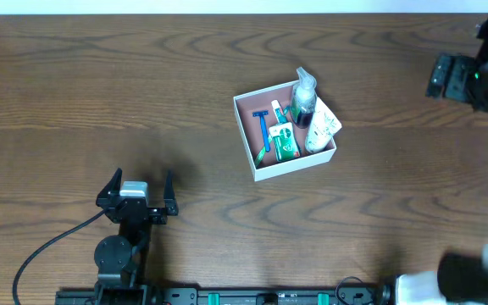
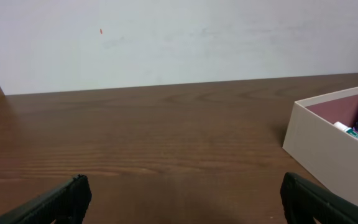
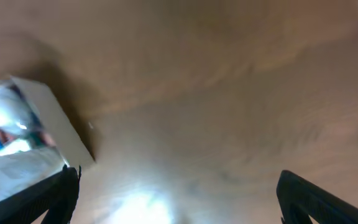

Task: Pack container

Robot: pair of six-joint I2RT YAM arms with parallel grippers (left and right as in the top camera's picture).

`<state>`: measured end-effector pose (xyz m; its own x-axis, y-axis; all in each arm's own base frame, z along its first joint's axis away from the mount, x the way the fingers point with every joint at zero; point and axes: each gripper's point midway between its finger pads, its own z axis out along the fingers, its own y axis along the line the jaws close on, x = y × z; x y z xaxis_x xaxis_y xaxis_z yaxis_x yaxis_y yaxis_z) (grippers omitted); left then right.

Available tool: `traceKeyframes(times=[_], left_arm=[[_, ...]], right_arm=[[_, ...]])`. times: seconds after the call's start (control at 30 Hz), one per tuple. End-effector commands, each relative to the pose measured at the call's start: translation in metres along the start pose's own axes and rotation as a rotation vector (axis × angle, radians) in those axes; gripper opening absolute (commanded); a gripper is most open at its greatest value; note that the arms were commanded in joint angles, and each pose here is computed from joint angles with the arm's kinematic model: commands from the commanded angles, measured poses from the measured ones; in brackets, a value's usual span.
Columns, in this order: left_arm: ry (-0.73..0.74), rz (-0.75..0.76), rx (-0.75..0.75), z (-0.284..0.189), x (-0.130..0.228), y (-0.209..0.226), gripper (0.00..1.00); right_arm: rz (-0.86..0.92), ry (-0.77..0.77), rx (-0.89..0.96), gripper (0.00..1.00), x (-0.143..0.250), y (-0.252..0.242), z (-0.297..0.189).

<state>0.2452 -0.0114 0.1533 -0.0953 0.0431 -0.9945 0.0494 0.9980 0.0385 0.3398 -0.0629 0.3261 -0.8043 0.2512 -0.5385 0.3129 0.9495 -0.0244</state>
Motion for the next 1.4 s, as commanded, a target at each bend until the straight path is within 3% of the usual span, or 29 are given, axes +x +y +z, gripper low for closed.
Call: traceKeyframes(times=[0.0,0.33,0.73,1.0,1.37], left_arm=[[0.054,0.010,0.006,0.000,0.016,-0.001,0.98],[0.054,0.010,0.006,0.000,0.016,-0.001,0.98],[0.054,0.009,0.007,0.000,0.016,-0.001,0.98],[0.054,0.009,0.006,0.000,0.016,-0.001,0.98],[0.054,0.009,0.006,0.000,0.016,-0.001,0.98]], right_arm=[[-0.072,-0.096,-0.032,0.99,0.011,0.013,-0.012],[-0.134,-0.408,-0.212,0.99,0.079,0.049,-0.004],[-0.063,-0.539,-0.272,0.99,0.172,0.026,0.066],[-0.059,-0.648,-0.336,0.99,0.195,0.032,0.095],[-0.063,-0.773,-0.367,0.99,0.197,0.034,0.087]])
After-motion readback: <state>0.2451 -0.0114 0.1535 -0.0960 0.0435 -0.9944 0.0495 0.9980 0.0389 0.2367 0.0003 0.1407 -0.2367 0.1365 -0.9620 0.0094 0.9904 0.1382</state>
